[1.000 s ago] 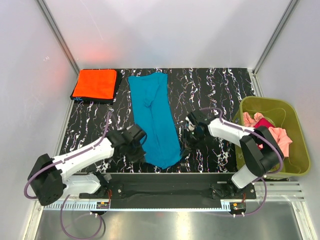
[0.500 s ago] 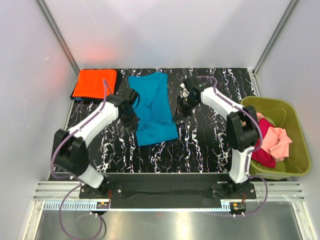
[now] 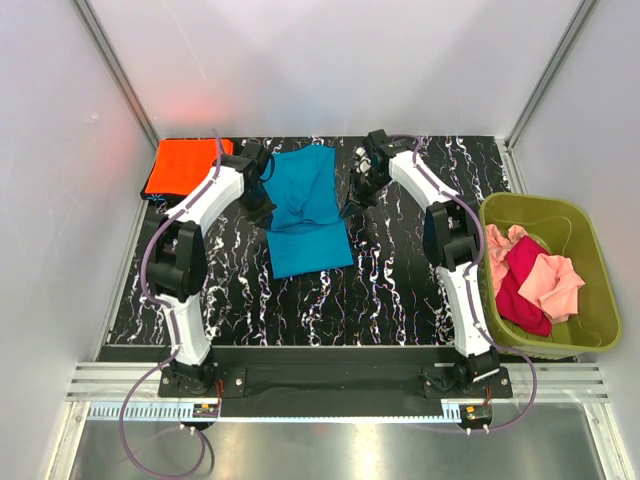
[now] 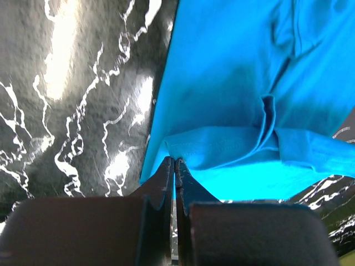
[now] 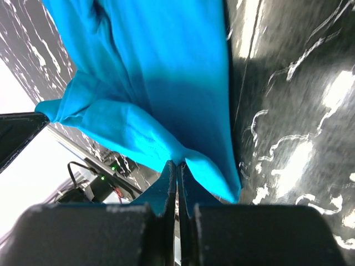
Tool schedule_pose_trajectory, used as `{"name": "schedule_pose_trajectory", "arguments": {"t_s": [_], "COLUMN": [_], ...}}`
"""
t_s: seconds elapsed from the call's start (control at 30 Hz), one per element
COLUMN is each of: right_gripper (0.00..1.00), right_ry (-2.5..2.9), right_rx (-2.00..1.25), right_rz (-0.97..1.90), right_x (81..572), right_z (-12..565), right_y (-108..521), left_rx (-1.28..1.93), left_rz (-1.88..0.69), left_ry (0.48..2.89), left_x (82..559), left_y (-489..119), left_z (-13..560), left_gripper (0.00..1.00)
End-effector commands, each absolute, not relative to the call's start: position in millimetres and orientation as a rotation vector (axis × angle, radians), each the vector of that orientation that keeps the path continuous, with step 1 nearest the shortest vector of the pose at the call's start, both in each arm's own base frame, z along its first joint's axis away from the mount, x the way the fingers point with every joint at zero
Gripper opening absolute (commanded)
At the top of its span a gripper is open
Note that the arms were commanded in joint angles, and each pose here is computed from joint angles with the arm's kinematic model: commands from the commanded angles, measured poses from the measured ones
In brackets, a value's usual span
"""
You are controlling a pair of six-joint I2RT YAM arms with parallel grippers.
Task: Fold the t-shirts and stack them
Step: Fold the tshirt
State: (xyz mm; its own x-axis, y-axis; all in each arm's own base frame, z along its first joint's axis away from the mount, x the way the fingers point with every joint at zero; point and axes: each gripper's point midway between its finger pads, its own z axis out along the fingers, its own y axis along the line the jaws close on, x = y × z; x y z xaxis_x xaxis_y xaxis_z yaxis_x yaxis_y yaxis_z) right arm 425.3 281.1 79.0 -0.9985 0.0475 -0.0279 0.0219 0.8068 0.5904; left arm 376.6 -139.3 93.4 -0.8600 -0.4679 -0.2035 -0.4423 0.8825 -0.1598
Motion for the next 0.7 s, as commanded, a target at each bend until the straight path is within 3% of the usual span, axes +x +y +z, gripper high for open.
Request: {"name": "schedule_pose_trajectory", "arguments": {"t_s": [0.0, 0.67], "right_gripper": [0.0, 0.03], "right_ry": [2.907, 2.872], "right_rx": [0.033, 0.133], "right_rz": [1.05, 1.137], "right_x": [436.0, 461.0], "right_z": [93.3, 68.9], "right_y": [285.8, 295.1], "left_rx": [-0.666, -0.683], "left_rz": [-0.202, -0.301], "left_ry": [2.79, 2.795], "left_x": [394.6, 430.5], "left_y": [-137.2, -137.7], "left_z": [101.4, 75.6], "left_gripper": [0.0, 0.06]}}
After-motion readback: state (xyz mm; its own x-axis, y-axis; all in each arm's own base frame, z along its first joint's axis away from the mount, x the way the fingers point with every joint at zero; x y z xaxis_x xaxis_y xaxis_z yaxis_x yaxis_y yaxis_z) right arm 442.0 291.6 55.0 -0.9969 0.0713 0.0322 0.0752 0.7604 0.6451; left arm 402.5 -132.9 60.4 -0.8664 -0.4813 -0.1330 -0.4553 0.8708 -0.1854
